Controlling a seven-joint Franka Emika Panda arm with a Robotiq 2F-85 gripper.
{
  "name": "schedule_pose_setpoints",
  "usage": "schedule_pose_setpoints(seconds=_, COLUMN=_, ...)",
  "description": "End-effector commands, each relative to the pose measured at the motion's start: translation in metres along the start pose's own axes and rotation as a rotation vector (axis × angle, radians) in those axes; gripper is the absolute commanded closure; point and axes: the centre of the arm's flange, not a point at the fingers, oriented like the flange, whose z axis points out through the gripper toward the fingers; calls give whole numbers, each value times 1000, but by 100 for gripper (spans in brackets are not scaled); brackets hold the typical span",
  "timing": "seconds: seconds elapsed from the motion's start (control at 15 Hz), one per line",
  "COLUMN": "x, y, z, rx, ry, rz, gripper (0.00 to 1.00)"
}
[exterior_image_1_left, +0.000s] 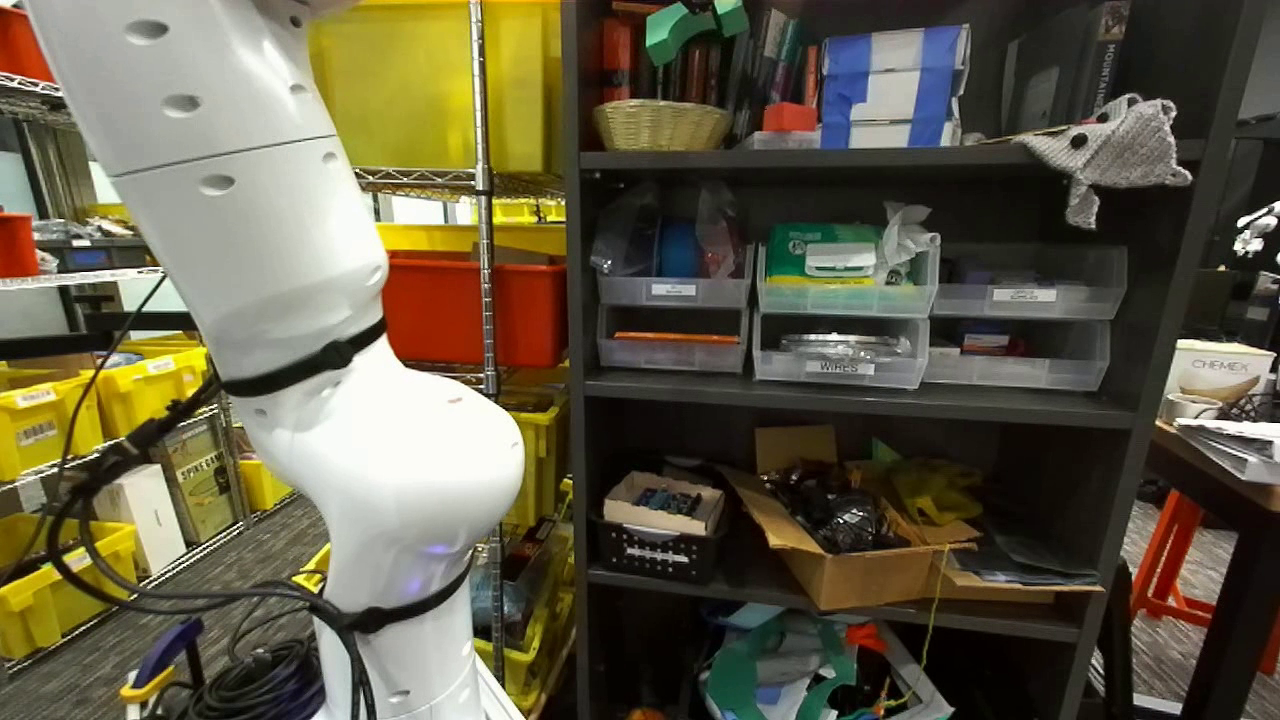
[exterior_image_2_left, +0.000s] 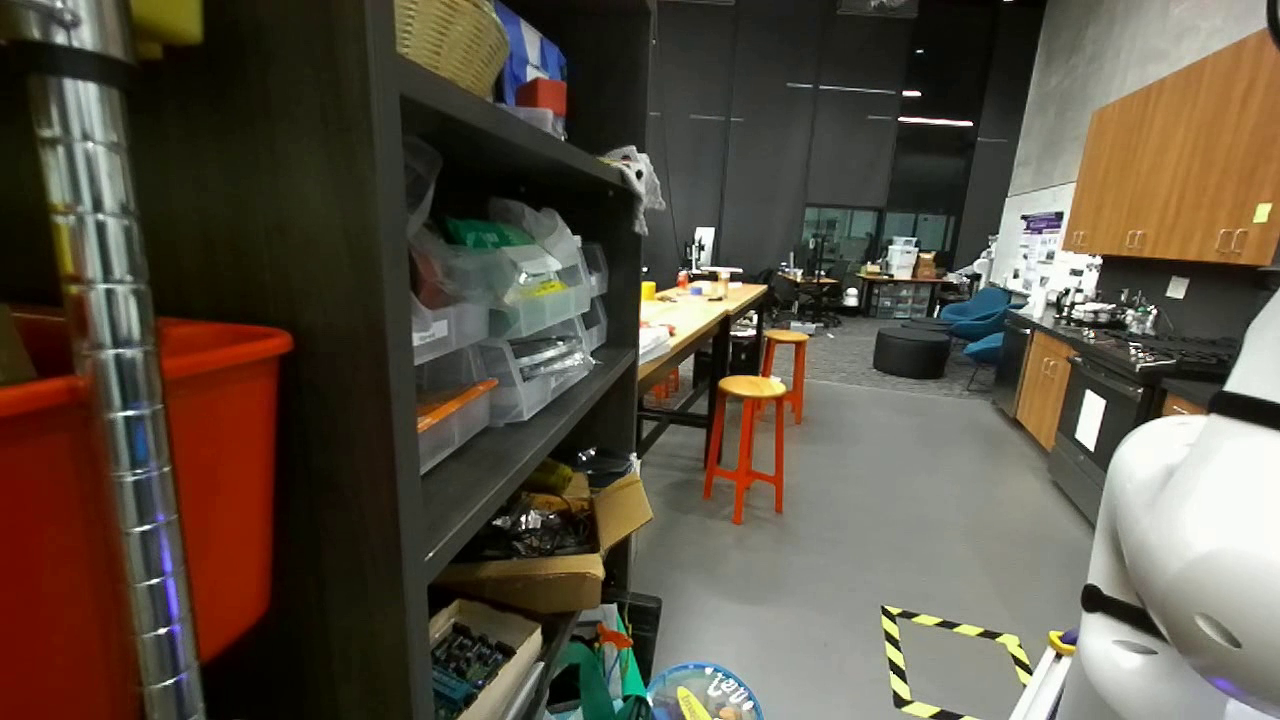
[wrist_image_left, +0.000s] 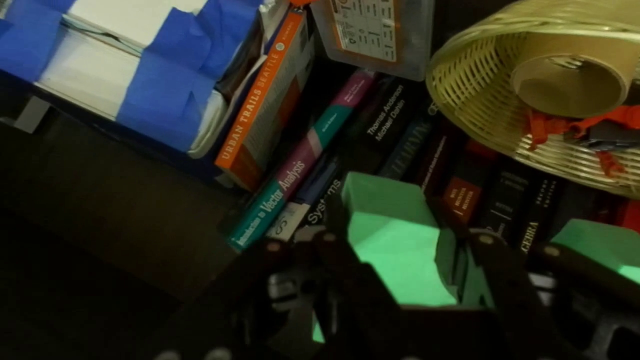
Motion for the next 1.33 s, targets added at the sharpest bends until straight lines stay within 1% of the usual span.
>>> schedule_pose_setpoints(seconds=0.0, x=-11, y=18, z=-15, rx=-21, ry=42, rz=46, gripper=82)
schedule_pose_setpoints(seconds=0.27, x=-22, y=38, z=-17, rx=-57, ry=55, rz=119, gripper=82)
schedule_pose_setpoints(seconds=0.8, x=-52, y=68, z=-21, rx=-195, ry=88, rz=261, gripper=82)
schedule_pose_setpoints(seconds=1.13, x=-77, y=80, z=-22, rx=-218, ry=87, rz=320, gripper=82)
schedule_pose_setpoints(seconds=1.27, x=-88, y=83, z=-22, rx=-253, ry=84, rz=342, gripper=82)
